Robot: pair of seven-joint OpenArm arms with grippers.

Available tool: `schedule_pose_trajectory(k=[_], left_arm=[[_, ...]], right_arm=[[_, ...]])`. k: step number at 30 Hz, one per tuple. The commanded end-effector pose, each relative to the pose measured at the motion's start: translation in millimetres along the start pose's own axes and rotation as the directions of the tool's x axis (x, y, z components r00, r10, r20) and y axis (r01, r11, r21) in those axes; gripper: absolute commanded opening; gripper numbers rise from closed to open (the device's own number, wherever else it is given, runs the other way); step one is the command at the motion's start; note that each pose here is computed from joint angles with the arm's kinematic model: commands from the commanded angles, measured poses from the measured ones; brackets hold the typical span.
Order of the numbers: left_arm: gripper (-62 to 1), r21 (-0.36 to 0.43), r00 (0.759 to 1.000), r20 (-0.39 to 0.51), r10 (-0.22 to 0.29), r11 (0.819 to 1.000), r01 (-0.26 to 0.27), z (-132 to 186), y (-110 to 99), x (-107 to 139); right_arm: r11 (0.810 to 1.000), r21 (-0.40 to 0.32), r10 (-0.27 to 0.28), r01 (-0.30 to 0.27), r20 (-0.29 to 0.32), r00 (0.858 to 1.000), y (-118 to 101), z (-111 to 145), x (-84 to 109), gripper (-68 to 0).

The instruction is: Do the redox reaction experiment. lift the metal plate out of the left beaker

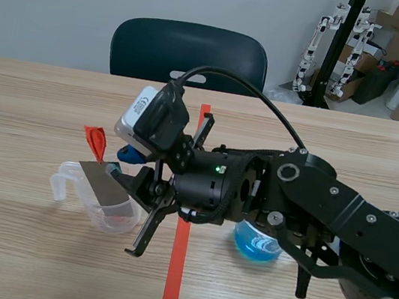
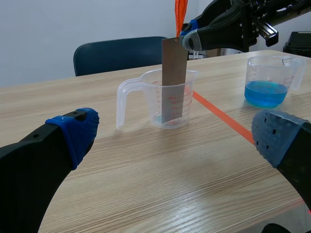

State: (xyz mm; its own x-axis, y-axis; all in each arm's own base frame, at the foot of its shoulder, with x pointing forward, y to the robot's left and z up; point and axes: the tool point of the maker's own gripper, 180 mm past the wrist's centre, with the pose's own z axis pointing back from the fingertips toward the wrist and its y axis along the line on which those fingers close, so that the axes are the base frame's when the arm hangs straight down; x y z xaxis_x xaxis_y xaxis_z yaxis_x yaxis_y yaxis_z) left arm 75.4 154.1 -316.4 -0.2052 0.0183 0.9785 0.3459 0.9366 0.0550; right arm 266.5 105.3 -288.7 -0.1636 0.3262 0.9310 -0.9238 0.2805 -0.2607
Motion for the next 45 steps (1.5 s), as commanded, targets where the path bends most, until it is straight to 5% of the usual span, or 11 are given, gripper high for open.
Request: schedule_pose_trajectory(k=[1,12,15,24,40,45], left_arm=[[1.4,-0.004,0.998,0.055,-0.001,1.0,0.002,-1,1,11],[1.4,-0.004,0.998,0.055,-0.001,1.0,0.002,-1,1,11],[1.4,-0.004,0.998,0.055,-0.001,1.0,0.002,-1,1,11],[1.4,-0.005,0.999,0.055,-0.001,1.0,0.002,-1,1,11],[1.4,-0.023,0.999,0.053,-0.001,1.0,0.002,-2,-2,10],[1.4,-0.023,0.999,0.053,-0.001,1.0,0.002,-2,-2,10]], right_arm=[[1.0,-0.009,0.019,-0.019,0.05,0.999,-7,-4,18.3,-53.1],[1.0,0.005,0.016,-0.017,0.056,0.998,-1,-9,21.7,-54.3],[1.0,0.009,0.015,-0.015,0.054,0.998,0,-9,20.8,-66.2],[1.0,0.0,-0.02,0.02,0.069,0.997,-7,-9,26.7,-66.9],[0.991,-0.048,-0.116,0.124,0.149,0.982,-44,19,123.6,-66.9],[0.977,-0.001,-0.209,0.211,0.148,0.967,-41,26,135.4,-66.9]])
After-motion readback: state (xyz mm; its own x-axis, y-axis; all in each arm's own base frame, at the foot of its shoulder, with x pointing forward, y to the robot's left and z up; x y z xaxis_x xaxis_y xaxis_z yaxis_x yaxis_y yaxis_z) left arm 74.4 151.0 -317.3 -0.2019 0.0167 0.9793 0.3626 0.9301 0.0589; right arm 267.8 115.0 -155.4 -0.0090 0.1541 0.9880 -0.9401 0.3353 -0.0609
